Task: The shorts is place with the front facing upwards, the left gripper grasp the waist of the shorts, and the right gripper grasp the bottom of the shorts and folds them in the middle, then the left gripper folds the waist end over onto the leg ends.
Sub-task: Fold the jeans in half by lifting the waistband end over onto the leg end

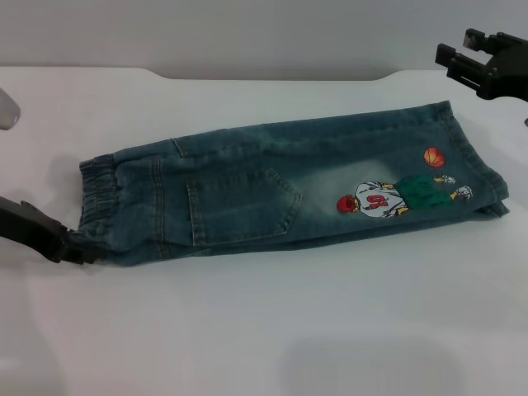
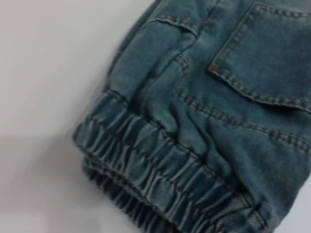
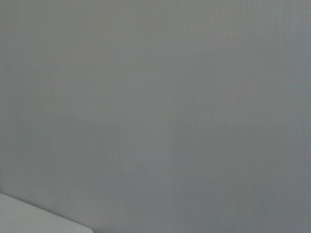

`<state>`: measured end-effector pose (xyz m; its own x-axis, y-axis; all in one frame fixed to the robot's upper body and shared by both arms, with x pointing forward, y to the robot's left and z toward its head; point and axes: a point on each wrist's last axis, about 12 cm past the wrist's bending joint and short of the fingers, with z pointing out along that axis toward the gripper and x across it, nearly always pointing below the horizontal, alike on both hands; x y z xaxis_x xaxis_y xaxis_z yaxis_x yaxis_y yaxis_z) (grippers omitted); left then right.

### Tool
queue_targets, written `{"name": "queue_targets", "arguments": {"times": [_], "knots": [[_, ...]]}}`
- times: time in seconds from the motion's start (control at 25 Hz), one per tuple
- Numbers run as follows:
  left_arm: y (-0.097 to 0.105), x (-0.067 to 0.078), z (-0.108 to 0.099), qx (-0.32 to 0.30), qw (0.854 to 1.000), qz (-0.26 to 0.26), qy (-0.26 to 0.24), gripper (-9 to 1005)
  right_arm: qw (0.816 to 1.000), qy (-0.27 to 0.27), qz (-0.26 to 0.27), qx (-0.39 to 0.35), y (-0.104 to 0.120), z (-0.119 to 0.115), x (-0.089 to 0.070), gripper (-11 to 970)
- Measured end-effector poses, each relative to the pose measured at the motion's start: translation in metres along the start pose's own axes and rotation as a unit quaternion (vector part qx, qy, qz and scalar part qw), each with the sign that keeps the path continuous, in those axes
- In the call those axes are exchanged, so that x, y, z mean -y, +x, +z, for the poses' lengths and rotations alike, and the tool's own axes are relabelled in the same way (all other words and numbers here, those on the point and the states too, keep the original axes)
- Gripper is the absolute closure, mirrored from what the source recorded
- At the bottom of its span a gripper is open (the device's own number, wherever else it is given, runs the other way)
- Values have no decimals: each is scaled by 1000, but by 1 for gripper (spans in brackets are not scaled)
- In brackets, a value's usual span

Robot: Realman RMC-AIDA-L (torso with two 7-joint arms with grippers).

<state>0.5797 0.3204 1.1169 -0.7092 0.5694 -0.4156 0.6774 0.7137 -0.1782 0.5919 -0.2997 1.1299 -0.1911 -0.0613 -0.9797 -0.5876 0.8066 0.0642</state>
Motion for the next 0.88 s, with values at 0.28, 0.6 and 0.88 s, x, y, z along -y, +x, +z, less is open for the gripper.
{"name": "queue_targets", "arguments": {"times": [0.28,0.6,0.88], "knots": [[3,-3,0,0,1000,-4,-12,655,1000,-4,3,3,0,-2,0,426],[4,-3,1,-11,1000,-2,-18,870,1000,-8,3,3,1,-2,-1,426],[7,-7,-8,-8,999,-3,-39,913,1000,-16,3,1,1,-1,-4,433]]}}
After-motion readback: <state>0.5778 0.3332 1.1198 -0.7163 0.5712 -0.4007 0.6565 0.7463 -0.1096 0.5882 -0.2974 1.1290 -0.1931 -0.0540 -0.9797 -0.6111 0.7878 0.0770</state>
